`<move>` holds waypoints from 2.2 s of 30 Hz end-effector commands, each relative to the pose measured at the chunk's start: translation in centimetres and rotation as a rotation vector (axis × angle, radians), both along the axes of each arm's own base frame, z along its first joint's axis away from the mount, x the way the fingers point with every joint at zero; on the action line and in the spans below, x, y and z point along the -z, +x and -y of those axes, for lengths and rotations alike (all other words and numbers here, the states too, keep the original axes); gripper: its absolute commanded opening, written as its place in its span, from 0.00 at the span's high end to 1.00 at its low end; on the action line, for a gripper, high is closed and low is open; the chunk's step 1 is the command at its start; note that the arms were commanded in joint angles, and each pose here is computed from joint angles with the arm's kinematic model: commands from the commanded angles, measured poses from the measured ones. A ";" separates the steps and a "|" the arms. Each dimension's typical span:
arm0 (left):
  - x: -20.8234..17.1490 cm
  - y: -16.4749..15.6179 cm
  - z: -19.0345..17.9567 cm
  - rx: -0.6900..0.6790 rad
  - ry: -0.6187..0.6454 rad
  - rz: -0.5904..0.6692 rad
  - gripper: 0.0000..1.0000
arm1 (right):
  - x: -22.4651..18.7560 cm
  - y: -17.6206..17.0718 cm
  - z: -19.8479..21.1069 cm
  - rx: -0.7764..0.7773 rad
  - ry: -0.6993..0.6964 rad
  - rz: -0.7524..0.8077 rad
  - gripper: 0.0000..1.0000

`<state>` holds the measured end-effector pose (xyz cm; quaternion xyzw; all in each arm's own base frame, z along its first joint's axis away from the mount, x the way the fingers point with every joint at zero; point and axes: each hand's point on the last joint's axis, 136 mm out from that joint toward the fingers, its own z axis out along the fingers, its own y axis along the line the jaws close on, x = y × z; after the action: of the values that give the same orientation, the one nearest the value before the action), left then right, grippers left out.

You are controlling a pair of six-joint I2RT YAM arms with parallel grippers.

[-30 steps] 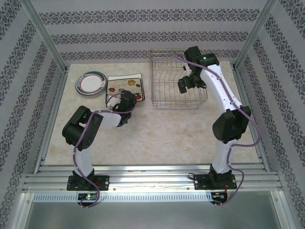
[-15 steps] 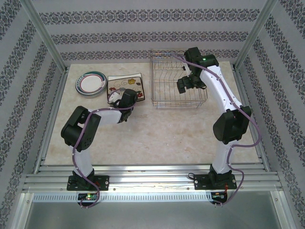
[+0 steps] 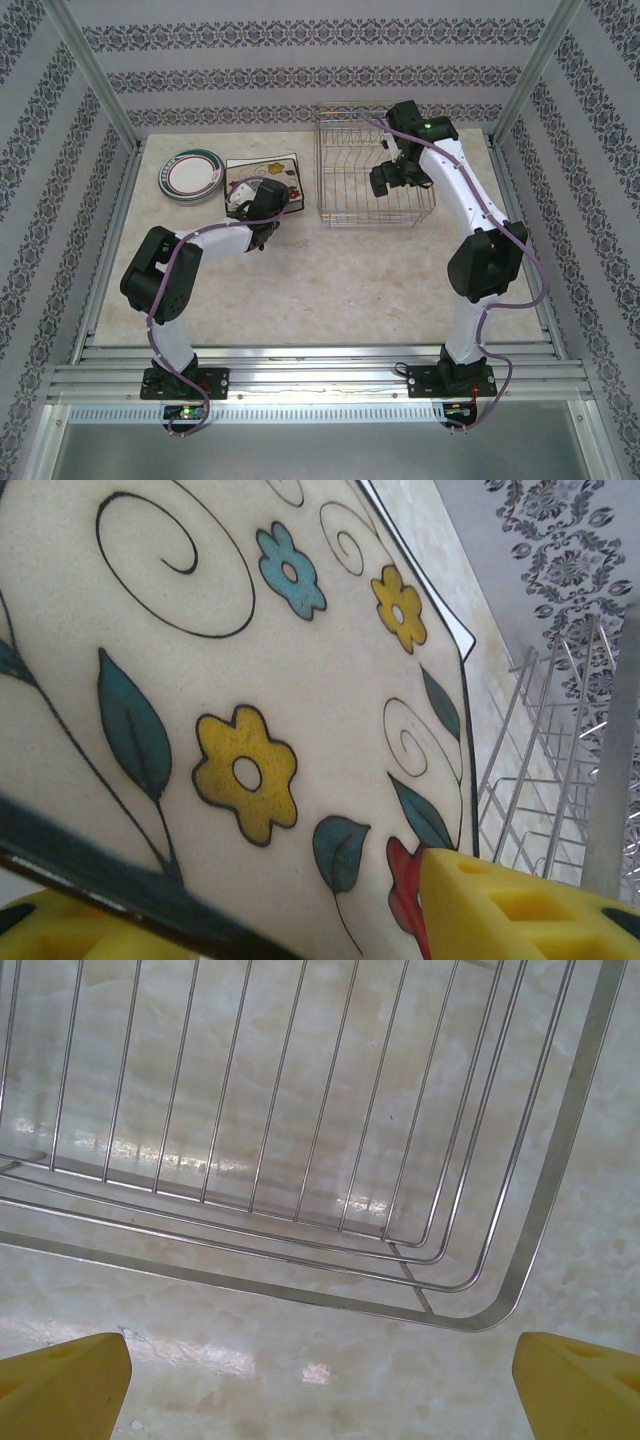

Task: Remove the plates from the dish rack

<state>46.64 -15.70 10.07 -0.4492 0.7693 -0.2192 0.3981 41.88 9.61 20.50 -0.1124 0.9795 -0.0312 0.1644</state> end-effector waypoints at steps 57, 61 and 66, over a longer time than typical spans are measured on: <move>-3.4 -12.4 -22.8 0.055 0.944 0.179 0.00 | 8.0 -4.3 11.3 0.293 0.105 0.995 0.02; -1.8 -11.2 -24.1 0.063 0.890 0.113 0.01 | 9.5 -2.9 11.2 0.283 0.114 0.952 0.02; -0.1 -9.0 -24.1 0.126 0.816 0.065 0.00 | 9.9 -2.5 10.8 0.263 0.124 0.943 0.02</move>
<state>35.90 8.80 8.60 -0.1963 0.8151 0.1011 0.5356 37.86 -1.38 7.89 0.0424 0.8330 -0.0570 0.5487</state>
